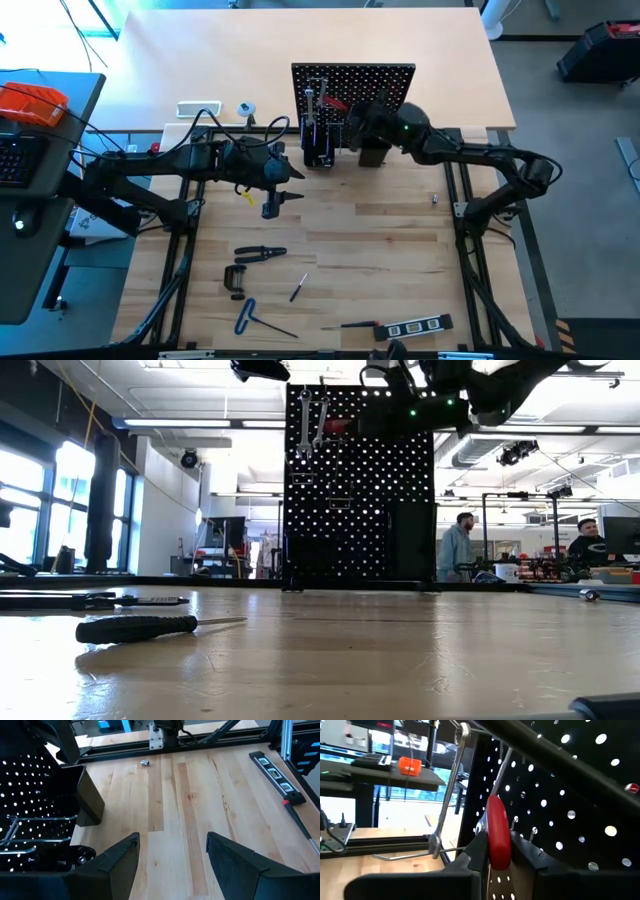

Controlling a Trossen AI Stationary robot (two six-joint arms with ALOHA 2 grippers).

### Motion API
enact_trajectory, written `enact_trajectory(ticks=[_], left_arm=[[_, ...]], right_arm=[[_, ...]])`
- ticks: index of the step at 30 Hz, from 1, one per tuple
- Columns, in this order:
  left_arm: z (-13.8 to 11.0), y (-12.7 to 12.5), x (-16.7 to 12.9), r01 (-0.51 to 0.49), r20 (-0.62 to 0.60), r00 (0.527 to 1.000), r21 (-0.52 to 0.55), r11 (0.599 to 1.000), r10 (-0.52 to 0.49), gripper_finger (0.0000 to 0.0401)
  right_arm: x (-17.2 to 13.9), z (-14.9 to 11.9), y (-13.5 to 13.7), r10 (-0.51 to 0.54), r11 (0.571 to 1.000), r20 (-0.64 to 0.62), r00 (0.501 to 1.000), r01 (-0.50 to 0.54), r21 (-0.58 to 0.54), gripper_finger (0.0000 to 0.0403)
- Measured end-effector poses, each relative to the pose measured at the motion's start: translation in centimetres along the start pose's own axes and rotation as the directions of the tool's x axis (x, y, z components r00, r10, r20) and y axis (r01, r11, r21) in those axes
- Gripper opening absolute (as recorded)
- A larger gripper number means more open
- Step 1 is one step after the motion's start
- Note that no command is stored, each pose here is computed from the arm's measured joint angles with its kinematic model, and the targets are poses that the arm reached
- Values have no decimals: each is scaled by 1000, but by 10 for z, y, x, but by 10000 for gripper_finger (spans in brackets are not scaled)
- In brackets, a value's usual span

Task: Hang tools onto peg board
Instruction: Put the Allen wrench into the right bin on the pegboard

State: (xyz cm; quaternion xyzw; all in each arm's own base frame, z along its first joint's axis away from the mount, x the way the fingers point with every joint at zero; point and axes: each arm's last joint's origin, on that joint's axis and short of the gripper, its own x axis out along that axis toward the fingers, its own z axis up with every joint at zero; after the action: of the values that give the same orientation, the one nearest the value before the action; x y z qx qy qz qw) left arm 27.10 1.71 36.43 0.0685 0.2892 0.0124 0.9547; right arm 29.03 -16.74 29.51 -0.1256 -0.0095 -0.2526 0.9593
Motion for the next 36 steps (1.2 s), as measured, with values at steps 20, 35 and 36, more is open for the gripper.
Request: enact_trajectory(ticks=[20,35,36], left_arm=[[1,-3,0,10,2,1000,5,1000,-10,222],[-2,-5,0,16,-20,1000,-8,1000,-17,222],[-1,-5,0,17,-20,1000,-7,1000,-18,222]], right_arm=[[-1,3,21,-167,986,-59,984,166,-8,114],[-3,8,39,-146,989,-58,988,145,-29,131],[-3,8,40,-145,989,-57,988,143,-30,131]])
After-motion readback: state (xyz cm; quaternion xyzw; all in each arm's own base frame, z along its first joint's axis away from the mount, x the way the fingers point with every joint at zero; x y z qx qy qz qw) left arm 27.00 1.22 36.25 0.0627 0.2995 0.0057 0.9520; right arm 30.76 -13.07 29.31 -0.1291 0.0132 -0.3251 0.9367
